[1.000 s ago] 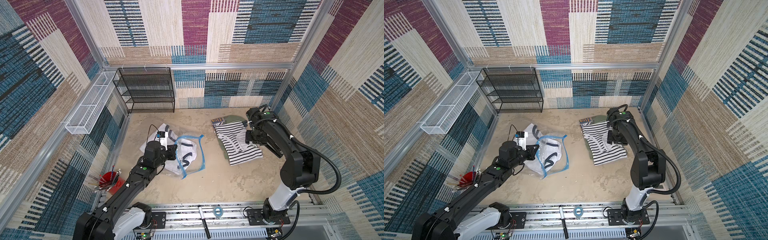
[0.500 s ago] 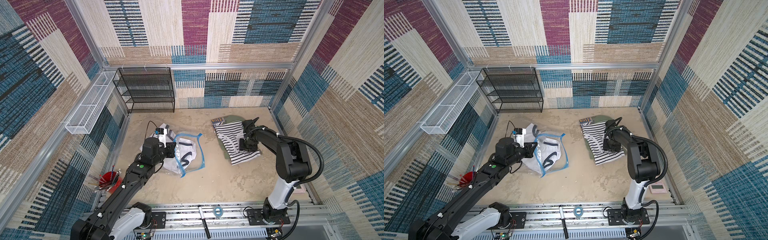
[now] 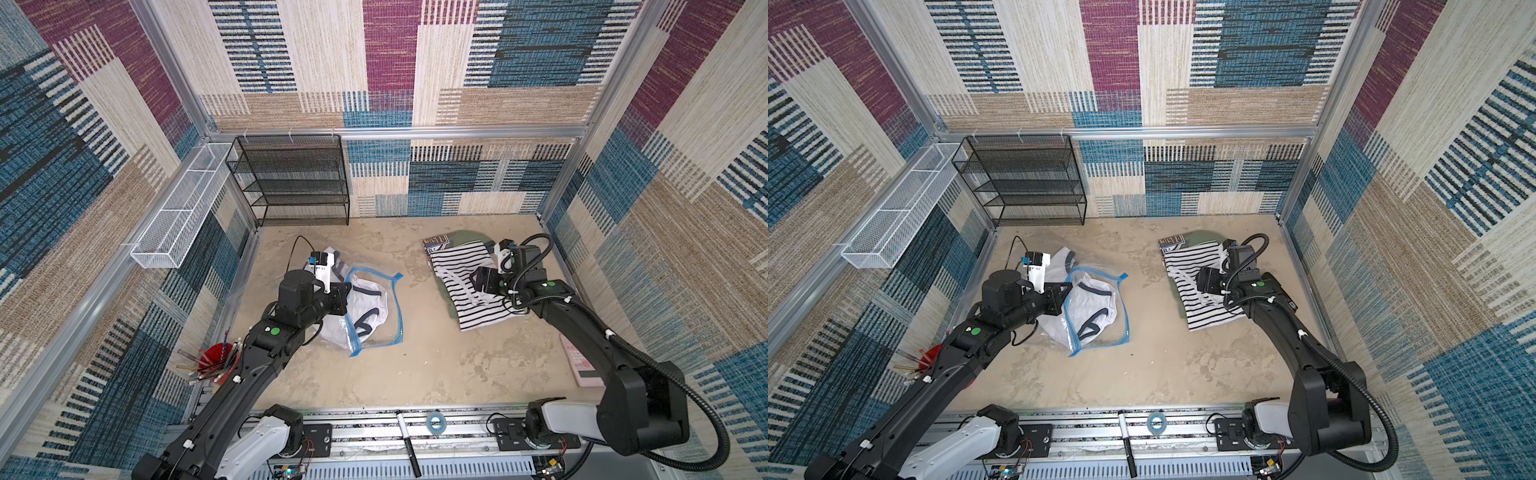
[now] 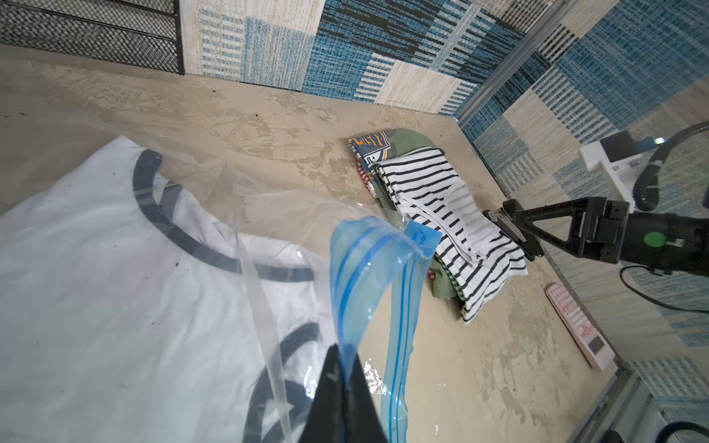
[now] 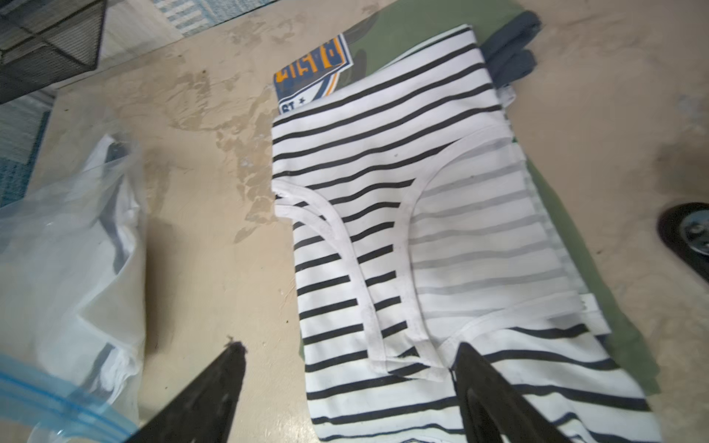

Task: Take the tank top out of the vacuum bag
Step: Adjust the tank top, then take out the tank top from the vacuum bag, then place the tank top on the tank top.

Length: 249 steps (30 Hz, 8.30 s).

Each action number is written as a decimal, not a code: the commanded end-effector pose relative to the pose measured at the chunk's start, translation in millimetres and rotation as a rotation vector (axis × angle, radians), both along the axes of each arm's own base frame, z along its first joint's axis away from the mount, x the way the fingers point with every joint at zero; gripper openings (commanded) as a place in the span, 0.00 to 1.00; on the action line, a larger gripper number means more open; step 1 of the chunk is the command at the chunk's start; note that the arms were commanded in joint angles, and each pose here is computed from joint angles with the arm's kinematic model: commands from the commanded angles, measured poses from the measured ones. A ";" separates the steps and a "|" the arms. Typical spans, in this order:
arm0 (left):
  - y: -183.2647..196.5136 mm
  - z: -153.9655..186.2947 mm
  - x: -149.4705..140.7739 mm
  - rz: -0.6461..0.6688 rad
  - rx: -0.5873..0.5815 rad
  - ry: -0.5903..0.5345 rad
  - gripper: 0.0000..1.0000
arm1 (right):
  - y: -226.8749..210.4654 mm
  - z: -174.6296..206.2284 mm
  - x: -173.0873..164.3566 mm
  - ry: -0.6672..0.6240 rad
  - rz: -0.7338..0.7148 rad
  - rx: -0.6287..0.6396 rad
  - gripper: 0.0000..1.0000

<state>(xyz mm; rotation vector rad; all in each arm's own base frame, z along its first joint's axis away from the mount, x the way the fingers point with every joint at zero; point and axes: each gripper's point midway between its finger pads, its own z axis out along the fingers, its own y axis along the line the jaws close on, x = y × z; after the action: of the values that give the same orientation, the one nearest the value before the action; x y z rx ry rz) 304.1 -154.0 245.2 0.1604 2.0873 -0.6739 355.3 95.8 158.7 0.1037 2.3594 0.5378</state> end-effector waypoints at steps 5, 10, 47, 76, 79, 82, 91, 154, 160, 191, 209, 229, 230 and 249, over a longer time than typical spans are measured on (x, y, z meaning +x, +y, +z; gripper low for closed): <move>-15.9 17.3 5.7 -0.074 -0.047 -0.039 0.00 | 50.4 15.5 -5.9 -0.059 0.122 0.250 0.84; -28.9 21.8 21.4 -0.100 -0.097 -0.042 0.00 | 83.8 23.4 -18.0 -0.056 0.175 0.341 0.80; -66.0 7.1 52.3 -0.138 -0.173 -0.026 0.00 | 253.7 -44.3 -50.5 -0.018 0.436 0.113 0.32; -78.2 11.2 20.3 -0.171 -0.238 -0.006 0.00 | 273.6 -141.7 -23.2 0.364 0.310 0.104 0.75; -85.8 9.4 18.6 -0.179 -0.245 0.002 0.00 | 277.5 -147.1 -21.8 0.370 0.312 0.117 0.69; -96.7 6.1 15.7 -0.199 -0.254 0.014 0.00 | 280.1 -152.5 -19.8 0.377 0.312 0.116 0.49; -87.8 -3.4 11.8 -0.149 -0.212 0.003 0.00 | 287.2 -132.2 -4.1 0.266 0.350 0.133 0.05; -57.9 -43.1 24.5 -0.066 0.011 -0.001 0.00 | 187.6 -42.8 -73.6 0.093 0.377 0.369 0.66; -57.8 -44.4 24.5 -0.066 0.013 0.000 0.00 | 192.9 -36.5 -77.1 0.084 0.404 0.395 0.65; -25.1 -52.5 41.2 0.112 0.088 0.012 0.00 | 242.3 38.9 -65.4 0.057 0.497 0.402 0.00; -2.4 -61.0 50.3 0.170 0.127 0.013 0.00 | 164.1 194.3 -89.7 -0.042 0.302 0.648 0.00; 9.6 -49.8 44.0 0.201 0.108 0.012 0.00 | 22.3 249.4 32.4 -0.385 -0.107 0.473 0.00; 8.5 -48.1 43.9 0.196 0.105 0.009 0.00 | 17.1 244.4 40.3 -0.388 -0.127 0.468 0.00; 2.5 -38.7 72.7 0.185 0.133 0.005 0.00 | 14.1 232.3 192.0 -0.432 -0.086 0.567 0.00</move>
<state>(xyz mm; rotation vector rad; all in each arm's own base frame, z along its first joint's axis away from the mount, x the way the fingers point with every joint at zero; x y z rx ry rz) 370.5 -150.0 203.0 0.0120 2.1321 -0.4330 540.7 102.2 368.6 0.3678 1.7993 0.9951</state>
